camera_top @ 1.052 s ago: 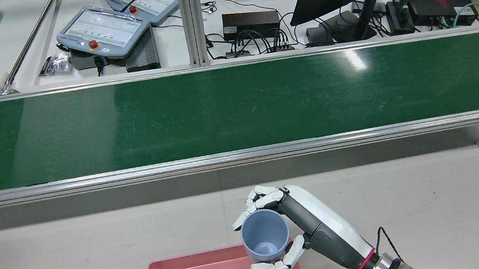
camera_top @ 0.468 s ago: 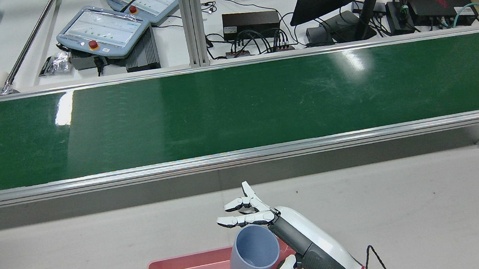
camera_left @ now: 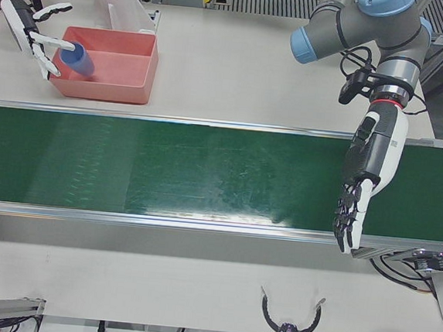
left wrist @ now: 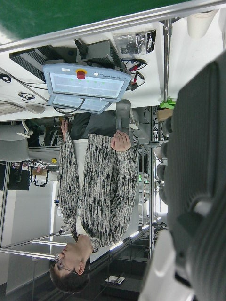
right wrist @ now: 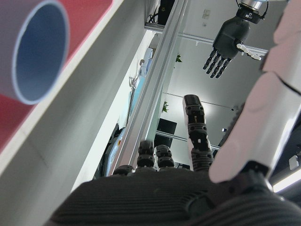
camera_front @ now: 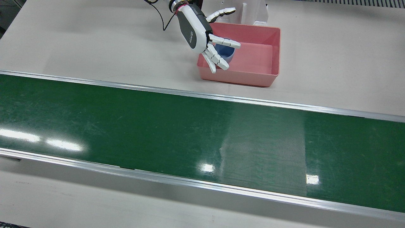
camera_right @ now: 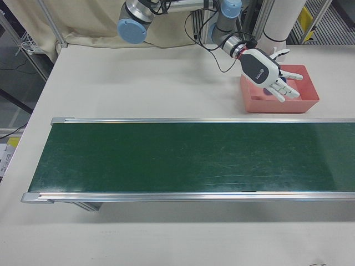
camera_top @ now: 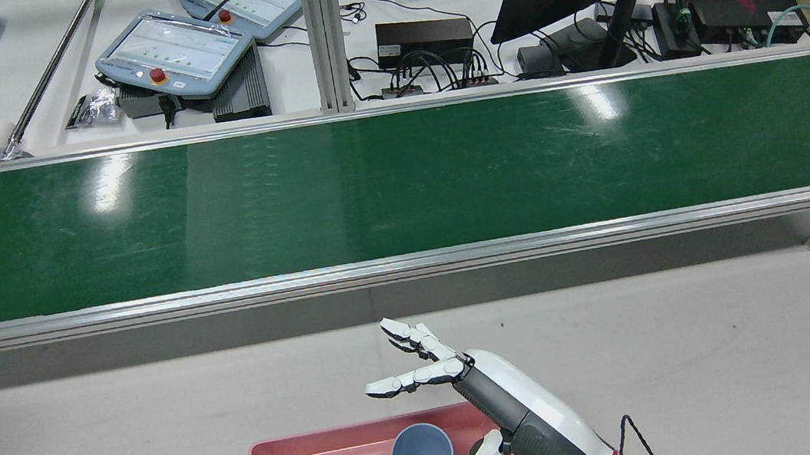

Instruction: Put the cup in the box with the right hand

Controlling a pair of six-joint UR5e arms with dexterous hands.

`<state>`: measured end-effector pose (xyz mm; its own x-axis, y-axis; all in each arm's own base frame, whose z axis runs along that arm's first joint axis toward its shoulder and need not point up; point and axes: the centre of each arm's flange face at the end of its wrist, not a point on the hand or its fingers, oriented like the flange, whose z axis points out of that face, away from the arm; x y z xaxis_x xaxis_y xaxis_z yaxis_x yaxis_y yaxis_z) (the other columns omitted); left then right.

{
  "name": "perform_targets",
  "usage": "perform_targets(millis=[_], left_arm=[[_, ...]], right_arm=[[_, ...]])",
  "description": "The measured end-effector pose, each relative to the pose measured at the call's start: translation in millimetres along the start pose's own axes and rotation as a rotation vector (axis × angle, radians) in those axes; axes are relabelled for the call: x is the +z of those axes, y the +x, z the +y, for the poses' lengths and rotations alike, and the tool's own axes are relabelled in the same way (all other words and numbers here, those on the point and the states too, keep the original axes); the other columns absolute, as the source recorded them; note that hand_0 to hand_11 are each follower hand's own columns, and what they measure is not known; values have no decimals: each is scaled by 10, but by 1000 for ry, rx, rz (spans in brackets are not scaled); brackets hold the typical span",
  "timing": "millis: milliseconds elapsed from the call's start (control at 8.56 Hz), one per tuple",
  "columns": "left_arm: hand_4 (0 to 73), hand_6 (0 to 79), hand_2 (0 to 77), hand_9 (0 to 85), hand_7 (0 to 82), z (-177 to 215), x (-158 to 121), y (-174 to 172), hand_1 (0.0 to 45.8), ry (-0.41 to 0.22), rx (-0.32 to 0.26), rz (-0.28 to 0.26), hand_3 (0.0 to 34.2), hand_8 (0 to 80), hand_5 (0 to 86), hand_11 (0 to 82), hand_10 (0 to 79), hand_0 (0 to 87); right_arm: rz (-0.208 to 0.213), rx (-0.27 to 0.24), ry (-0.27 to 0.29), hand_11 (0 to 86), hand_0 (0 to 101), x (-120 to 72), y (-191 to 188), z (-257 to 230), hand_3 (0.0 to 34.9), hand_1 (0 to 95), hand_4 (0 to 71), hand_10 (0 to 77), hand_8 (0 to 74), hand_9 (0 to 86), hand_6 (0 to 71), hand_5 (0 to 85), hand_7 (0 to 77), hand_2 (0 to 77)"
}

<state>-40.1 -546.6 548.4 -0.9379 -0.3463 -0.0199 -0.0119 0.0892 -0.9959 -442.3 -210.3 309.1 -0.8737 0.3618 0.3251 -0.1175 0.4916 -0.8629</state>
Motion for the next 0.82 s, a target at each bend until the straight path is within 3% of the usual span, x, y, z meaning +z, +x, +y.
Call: perform_targets(millis=[117,234,351,468,584,701,818], left_arm=[[11,0,11,0,5,0,0,0,5,0,0,0,0,0,5,0,0,0],[11,5,11,0,5,-1,-1,0,5,0,0,0,0,0,5,0,0,0],[11,5,11,0,5,-2,-2,-1,5,0,-1,0,0,0,5,0,0,0],[11,0,11,0,5,-2,-3,-1,5,0,-1,0,0,0,5,0,0,0],[11,0,11,0,5,-1,-1,0,5,0,-1,0,0,0,5,0,0,0],[11,0,11,0,5,-1,-1,0,5,0,0,0,0,0,5,0,0,0],[11,0,11,0,5,-1,-2,-1,5,0,0,0,0,0,5,0,0,0]], right_arm=[[-3,5,-3,5,482,-3,-35,15,0,93,164,0,87,158,27,49,114,240],[-20,16,-7,5,499,22,-149,23,0,82,202,0,93,153,38,33,125,33],[-55,33,-6,5,488,50,-393,-33,0,87,196,0,87,153,38,33,142,16],[-99,52,4,5,488,39,-746,-168,0,104,196,0,87,153,33,33,142,93],[-140,67,16,11,493,0,-1125,-385,0,54,207,0,87,158,38,44,147,44],[-158,70,30,5,540,-54,-1457,-656,0,120,207,0,98,169,44,60,158,11],[-167,66,64,5,541,-128,-1830,-985,0,175,262,0,98,175,49,60,158,11]])
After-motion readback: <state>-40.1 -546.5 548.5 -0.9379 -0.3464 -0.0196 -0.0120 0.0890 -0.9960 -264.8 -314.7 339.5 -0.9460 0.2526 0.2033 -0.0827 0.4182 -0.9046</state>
